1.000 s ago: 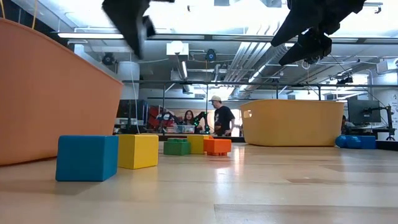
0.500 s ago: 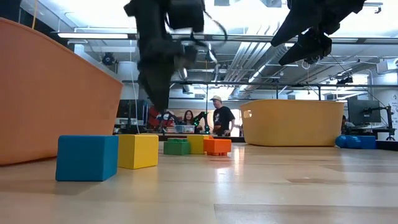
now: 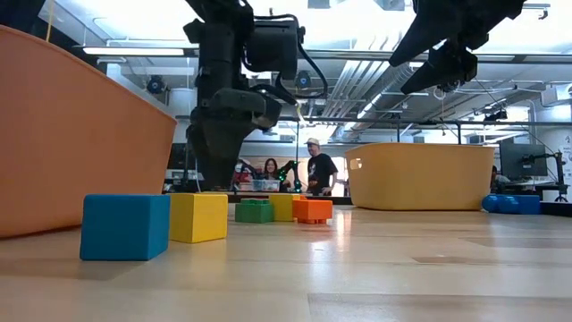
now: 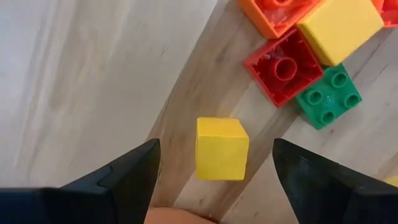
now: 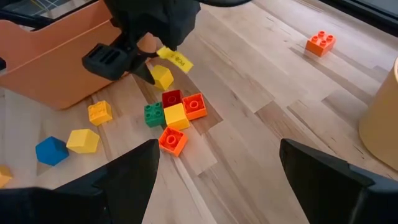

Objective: Sort blocks by size
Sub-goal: Put the yellow block into the orange bin

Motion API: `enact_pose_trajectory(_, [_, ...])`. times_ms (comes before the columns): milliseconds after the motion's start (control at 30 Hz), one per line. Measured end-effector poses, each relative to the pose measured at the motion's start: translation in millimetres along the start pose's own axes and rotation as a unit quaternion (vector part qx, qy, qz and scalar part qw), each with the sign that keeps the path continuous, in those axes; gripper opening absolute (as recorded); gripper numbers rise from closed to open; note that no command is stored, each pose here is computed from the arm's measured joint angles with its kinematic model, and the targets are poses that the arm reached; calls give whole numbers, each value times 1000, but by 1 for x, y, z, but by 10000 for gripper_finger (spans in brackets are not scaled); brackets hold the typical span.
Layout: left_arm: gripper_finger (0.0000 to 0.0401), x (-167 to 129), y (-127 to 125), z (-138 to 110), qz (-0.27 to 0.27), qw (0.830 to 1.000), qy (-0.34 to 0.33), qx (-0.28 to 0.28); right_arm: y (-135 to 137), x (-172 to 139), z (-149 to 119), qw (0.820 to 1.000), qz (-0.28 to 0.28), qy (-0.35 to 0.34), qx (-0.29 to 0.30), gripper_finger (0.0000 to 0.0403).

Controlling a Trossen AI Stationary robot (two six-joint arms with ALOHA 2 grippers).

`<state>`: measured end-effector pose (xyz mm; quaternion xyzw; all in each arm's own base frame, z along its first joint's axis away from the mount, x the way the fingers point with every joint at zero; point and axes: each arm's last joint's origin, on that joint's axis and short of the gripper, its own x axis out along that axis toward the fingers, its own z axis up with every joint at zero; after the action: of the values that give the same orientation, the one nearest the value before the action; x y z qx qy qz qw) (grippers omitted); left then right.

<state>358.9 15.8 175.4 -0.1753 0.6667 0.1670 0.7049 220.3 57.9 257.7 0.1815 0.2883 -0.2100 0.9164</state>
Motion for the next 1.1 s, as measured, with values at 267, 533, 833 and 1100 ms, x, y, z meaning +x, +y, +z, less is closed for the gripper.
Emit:
enact_pose_trajectory(267, [298, 1, -1, 2, 4, 1000, -10, -3, 0, 0, 0, 1000, 0, 0, 0, 330])
enact_pose_trajectory(533, [298, 18, -3, 2, 13, 999, 18, 29, 0, 0, 0, 1000, 0, 0, 0, 330])
enact_pose_trajectory(833, [293, 33, -10, 0, 22, 998, 40, 37, 0, 0, 0, 1000, 0, 0, 0, 330])
enact_pose_trajectory(1100, [128, 31, -12, -2, 25, 998, 46, 44, 0, 0, 0, 1000, -7, -6, 0, 330])
